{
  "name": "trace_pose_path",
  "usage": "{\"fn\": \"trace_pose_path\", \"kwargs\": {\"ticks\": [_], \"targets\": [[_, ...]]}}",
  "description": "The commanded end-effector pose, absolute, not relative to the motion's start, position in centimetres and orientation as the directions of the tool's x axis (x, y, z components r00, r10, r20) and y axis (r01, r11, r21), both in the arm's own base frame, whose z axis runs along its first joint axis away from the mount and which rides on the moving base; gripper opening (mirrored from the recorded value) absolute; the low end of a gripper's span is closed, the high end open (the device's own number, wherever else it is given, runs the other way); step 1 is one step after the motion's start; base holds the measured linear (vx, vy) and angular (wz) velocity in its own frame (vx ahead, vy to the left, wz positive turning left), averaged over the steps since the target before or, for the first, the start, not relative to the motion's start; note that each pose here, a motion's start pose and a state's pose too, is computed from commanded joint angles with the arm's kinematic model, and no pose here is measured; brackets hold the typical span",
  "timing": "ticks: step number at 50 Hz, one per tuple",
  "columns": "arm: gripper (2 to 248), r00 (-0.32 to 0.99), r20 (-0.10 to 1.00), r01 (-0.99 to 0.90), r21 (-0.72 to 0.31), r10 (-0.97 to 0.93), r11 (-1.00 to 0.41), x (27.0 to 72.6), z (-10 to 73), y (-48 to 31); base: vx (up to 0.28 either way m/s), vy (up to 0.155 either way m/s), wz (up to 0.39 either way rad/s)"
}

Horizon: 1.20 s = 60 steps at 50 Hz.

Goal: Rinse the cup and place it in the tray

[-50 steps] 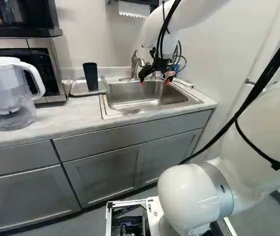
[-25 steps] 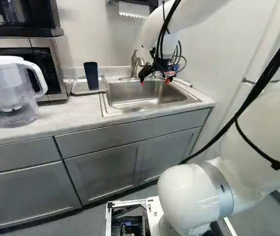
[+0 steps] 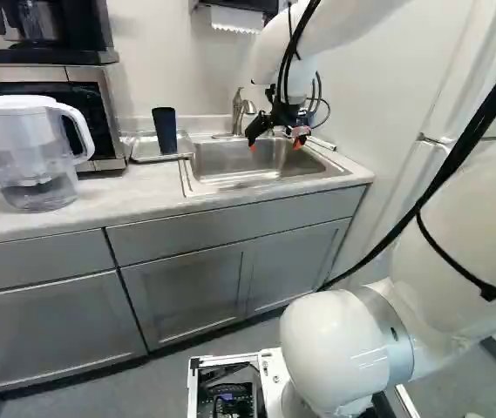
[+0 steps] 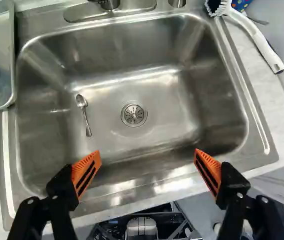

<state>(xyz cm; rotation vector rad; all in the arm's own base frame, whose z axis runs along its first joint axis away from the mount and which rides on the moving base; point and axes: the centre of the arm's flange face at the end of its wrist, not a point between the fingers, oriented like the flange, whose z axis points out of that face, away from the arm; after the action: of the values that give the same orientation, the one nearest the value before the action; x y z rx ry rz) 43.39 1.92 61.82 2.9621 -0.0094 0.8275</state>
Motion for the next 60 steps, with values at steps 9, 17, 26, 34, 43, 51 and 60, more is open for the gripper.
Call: {"fn": "trace_pose_path", "kwargs": {"ticks": [9,17,26,34,43,51,60], "targets": [[247,0.855,0.518,-0.024,0.062,0.012,-0.998,43.39,61.82,1.92,-0.116,-0.004,0.009],[247,0.855,0.518,-0.024,0.062,0.012,-0.998,43.39,61.82,1.92,-0.119,-0.006,0.006],[247,0.855,0.518,-0.024,0.062,0.012,-0.998,43.39,61.82,1.92,-0.116,-0.003,0.011],[247,0.855,0.518,-0.024,0.062,0.012,-0.998,43.39,61.82,1.92,-0.117,-0.006,0.006],[247,0.855,0.518,-0.024,0.062,0.012,-0.998,43.39,61.82,1.92,-0.121,-0.001,0.01],[247,0.855,0.518,-0.024,0.062,0.012,-0.998,43.39,61.82,1.92,-0.125,-0.007,0.01],[247,0.855,0.518,-0.024,0.062,0.012,-0.998,43.39,61.82,1.92,-0.116,-0.002,0.01]]}}
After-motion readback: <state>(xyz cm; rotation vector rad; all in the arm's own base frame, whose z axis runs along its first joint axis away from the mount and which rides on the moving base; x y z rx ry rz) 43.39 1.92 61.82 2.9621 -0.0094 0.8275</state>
